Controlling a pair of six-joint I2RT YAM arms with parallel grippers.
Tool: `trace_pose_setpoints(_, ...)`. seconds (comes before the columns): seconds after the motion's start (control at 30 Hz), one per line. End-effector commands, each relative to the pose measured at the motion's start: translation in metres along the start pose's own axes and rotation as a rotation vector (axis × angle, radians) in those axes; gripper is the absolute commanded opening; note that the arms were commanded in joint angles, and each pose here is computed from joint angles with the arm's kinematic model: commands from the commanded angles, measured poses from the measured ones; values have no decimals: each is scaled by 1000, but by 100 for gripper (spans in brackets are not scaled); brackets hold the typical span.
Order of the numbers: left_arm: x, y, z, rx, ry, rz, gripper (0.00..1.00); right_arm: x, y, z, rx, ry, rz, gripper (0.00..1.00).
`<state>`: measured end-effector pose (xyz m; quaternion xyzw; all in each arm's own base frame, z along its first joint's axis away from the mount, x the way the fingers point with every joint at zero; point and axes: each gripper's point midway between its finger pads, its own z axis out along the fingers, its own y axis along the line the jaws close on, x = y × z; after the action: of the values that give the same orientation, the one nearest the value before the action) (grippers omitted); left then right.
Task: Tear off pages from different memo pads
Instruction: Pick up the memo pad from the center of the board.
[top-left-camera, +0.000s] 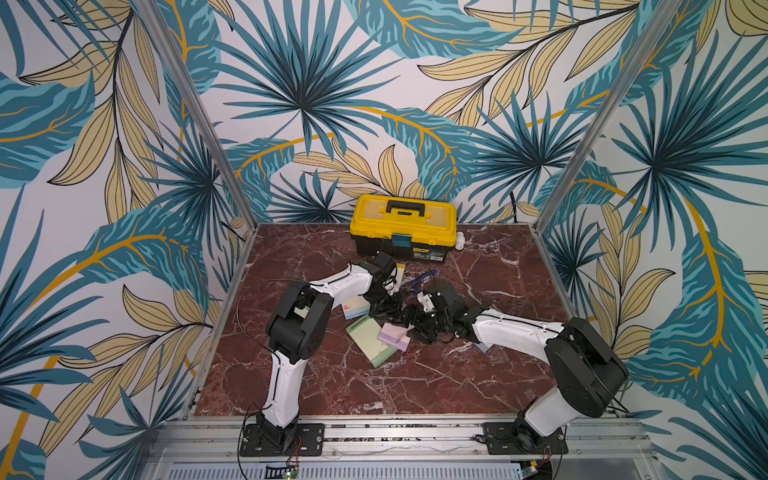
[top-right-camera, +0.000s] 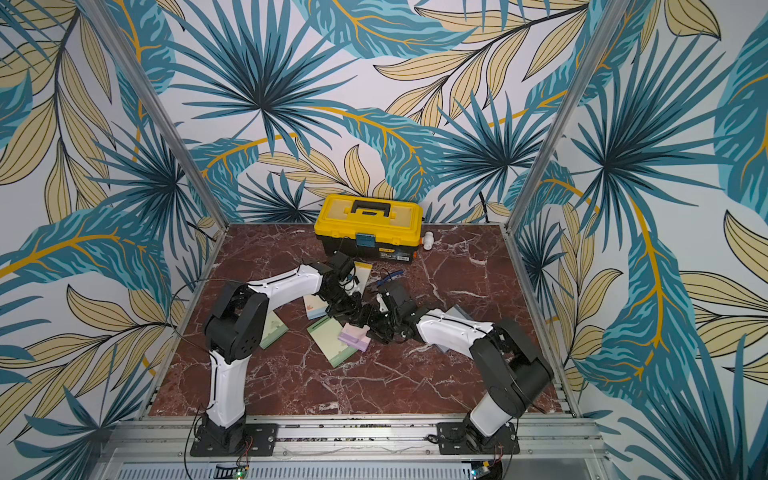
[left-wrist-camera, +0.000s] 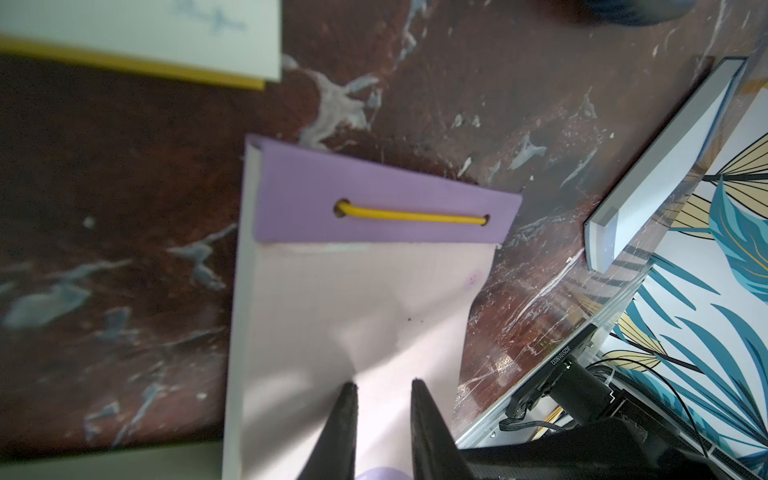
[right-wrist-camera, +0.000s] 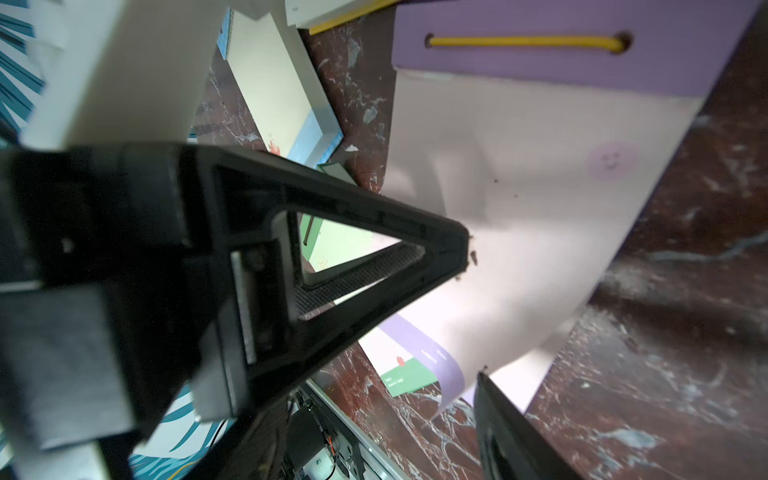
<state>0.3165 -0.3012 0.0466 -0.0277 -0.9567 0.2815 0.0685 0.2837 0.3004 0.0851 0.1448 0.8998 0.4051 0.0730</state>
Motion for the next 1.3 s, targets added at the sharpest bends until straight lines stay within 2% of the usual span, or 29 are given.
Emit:
trace_pose_setpoints(0.0, 5, 16, 12, -59, 5, -7, 25, 2, -7, 7, 5, -3, 12, 71)
trace_pose_setpoints(0.8, 5, 15, 12, -50, 5, -7, 25, 6, -27, 19, 23, -5, 34, 70)
trace_pose_setpoints(0.83, 6, 14, 12, -46, 7, -6, 25, 7, -28, 19, 27, -4, 35, 67)
trace_pose_setpoints(0.9, 6, 11, 11, -34, 9, 0, 25, 9, -31, 21, 38, 4, 35, 55)
trace_pose_setpoints(1.1, 4, 10, 6, 10, -3, -14, 25, 16, -38, 27, 61, 30, 35, 52)
trace_pose_setpoints(1.17, 4, 10, 5, 17, -6, -14, 25, 16, -40, 29, 68, 33, 40, 47)
trace_pose_setpoints(1.27, 4, 11, 6, 16, -7, -14, 25, 17, -42, 29, 91, 39, 44, 34)
